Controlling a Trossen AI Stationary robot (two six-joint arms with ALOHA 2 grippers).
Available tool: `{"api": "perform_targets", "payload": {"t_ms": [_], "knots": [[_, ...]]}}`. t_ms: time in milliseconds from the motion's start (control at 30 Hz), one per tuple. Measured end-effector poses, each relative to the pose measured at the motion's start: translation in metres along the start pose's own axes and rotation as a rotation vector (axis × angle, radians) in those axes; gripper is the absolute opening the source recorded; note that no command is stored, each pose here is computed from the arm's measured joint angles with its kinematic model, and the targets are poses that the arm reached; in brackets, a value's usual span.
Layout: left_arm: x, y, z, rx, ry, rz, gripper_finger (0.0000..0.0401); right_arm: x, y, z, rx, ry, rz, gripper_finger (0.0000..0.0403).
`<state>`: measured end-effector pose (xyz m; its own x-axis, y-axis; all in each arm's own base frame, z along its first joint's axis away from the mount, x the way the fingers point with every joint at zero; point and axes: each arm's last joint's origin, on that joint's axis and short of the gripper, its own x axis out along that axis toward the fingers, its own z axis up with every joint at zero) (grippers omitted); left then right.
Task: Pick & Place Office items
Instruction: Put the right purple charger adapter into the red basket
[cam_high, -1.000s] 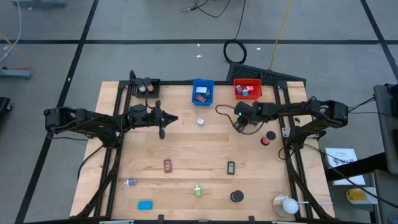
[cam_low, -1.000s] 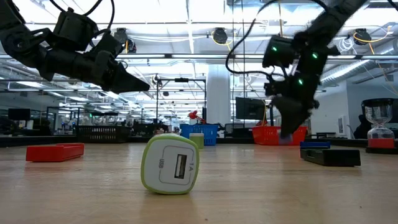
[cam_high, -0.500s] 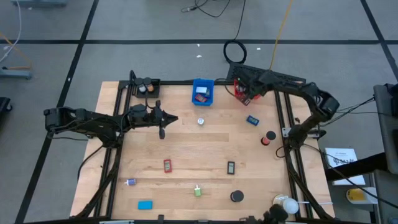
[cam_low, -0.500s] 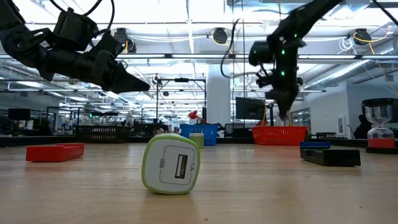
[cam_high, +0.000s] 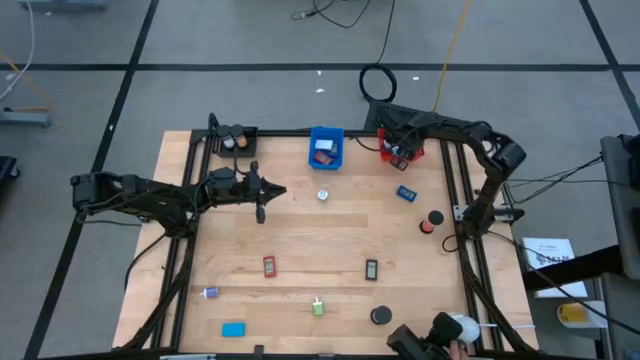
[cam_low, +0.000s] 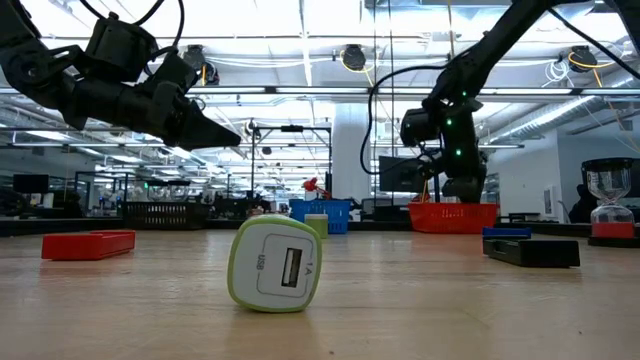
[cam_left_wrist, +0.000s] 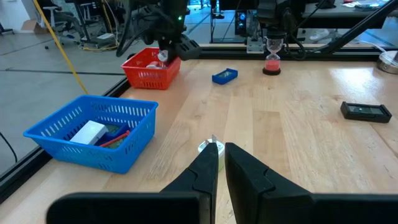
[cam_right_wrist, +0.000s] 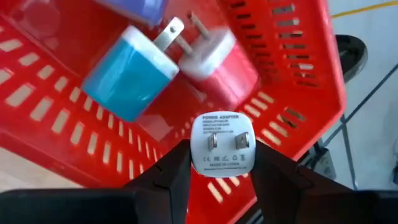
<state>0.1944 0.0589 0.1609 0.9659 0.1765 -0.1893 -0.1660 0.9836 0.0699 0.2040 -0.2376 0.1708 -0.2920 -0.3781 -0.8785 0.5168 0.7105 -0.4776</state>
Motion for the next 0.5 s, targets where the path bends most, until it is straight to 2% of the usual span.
{"api": "perform_targets", "payload": {"t_ms": [500], "knots": [[0.0000,0.0000,0.0000,0.000,0.000,0.000,0.0037,-0.0023,0.0028,0.0019,0.004,-0.017,-0.009,0.0204]]}}
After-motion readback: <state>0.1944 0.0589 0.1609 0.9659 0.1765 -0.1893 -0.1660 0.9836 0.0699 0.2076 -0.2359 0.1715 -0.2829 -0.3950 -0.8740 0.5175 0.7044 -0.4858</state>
